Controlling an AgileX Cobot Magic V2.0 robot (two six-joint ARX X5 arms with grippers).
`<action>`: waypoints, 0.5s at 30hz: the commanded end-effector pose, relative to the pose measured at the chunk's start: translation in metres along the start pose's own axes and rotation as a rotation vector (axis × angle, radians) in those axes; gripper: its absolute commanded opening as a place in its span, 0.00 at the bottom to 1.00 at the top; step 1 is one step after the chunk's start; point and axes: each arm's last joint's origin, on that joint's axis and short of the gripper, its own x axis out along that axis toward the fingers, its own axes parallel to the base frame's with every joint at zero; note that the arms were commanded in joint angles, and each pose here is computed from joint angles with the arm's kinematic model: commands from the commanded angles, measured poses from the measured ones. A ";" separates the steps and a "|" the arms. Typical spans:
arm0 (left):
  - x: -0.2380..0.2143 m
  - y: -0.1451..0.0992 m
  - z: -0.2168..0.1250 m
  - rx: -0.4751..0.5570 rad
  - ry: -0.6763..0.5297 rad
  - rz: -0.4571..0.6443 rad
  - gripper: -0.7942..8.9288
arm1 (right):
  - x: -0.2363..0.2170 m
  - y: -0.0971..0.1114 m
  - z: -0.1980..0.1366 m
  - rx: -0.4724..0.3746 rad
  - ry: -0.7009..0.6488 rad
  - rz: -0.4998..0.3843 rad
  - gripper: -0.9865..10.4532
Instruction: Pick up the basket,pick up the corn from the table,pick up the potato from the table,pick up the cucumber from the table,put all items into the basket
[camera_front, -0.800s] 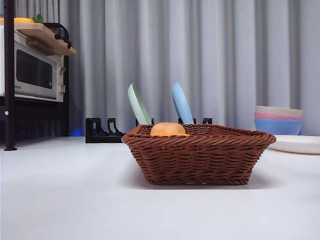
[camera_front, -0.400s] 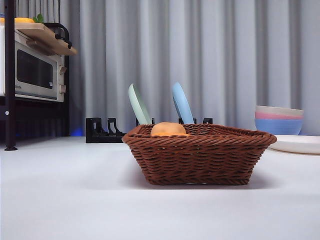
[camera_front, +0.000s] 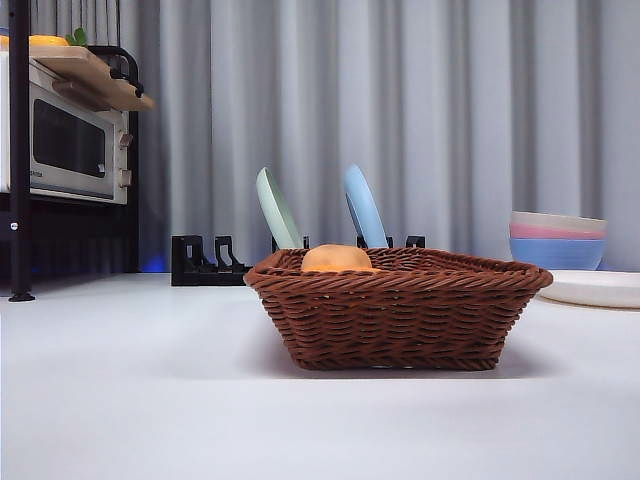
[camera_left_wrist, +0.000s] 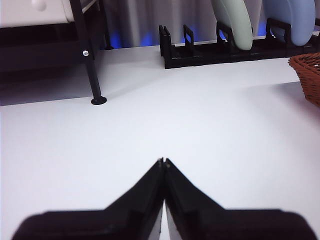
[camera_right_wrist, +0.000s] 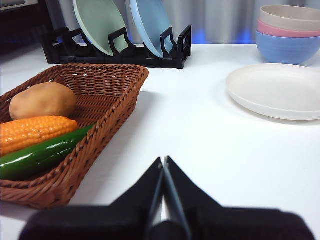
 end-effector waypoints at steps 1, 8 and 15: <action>0.002 0.000 -0.004 0.008 0.009 0.001 0.08 | 0.002 0.000 -0.005 0.027 0.012 -0.003 0.07; 0.002 0.000 -0.004 0.008 0.008 0.001 0.08 | 0.002 -0.001 -0.006 0.028 0.020 -0.008 0.07; 0.002 0.000 -0.004 0.008 0.009 0.001 0.08 | 0.002 -0.001 -0.006 0.028 0.020 -0.008 0.07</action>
